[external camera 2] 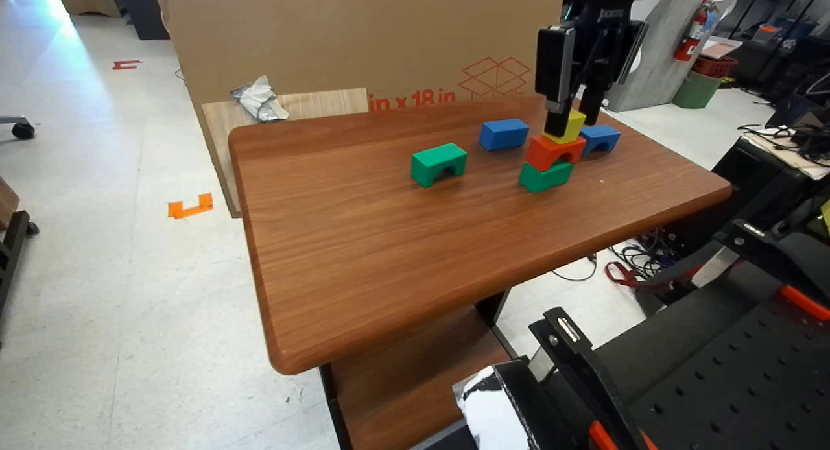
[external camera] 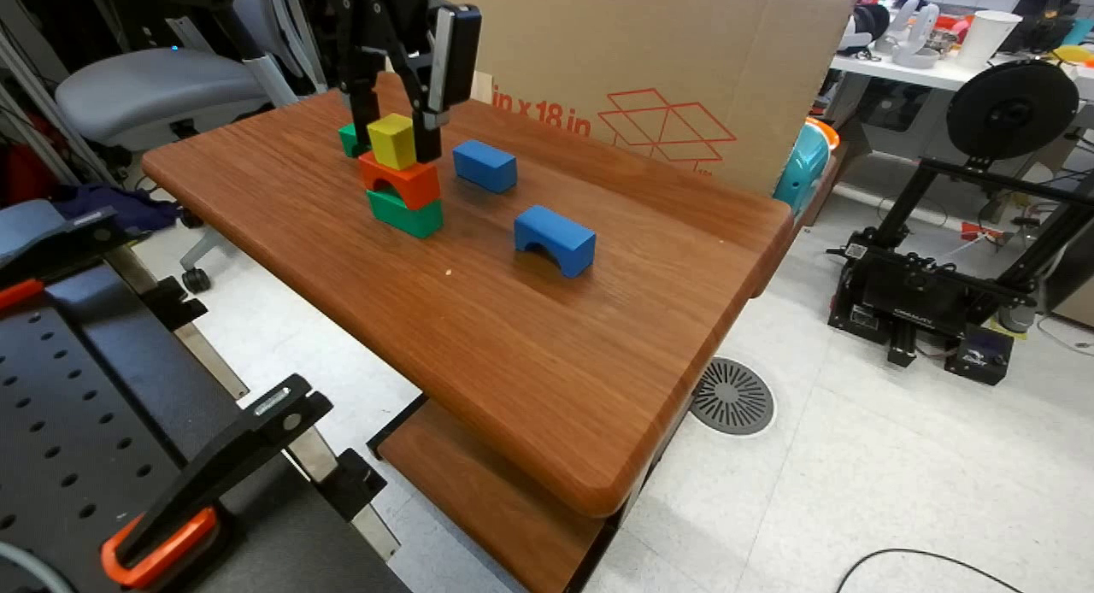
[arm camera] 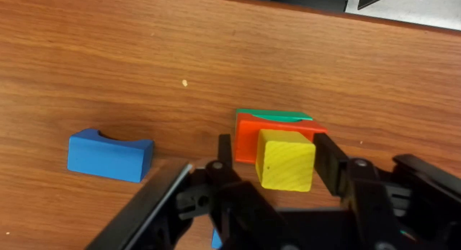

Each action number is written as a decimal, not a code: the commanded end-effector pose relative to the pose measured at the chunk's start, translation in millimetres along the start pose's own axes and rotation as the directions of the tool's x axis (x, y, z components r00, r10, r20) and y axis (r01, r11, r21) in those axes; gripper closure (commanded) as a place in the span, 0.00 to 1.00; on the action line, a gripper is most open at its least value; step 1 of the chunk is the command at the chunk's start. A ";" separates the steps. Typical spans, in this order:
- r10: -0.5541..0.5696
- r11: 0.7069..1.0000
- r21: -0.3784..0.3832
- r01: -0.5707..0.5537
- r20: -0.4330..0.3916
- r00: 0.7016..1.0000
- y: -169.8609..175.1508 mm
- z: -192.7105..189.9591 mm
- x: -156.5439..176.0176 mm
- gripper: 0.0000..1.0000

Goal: Move the yellow block to the top of the blue block on the right.

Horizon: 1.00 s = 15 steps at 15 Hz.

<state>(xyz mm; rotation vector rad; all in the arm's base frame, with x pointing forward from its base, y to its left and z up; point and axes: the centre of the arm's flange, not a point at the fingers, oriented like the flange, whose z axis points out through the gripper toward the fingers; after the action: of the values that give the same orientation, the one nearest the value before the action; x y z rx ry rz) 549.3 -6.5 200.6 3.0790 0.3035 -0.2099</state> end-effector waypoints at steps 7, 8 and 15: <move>-0.041 0.999 -0.020 0.041 -0.011 0.999 -12.5 -0.8 -4.4 0.92; -0.030 0.999 -0.021 0.030 -0.018 0.999 -11.6 -3.4 -8.5 0.92; 0.079 0.997 0.021 -0.078 -0.043 0.996 43.4 -20.6 -23.7 0.92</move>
<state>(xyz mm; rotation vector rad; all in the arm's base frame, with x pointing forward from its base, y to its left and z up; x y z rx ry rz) 546.6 -25.4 212.0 3.0898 0.2344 -0.1800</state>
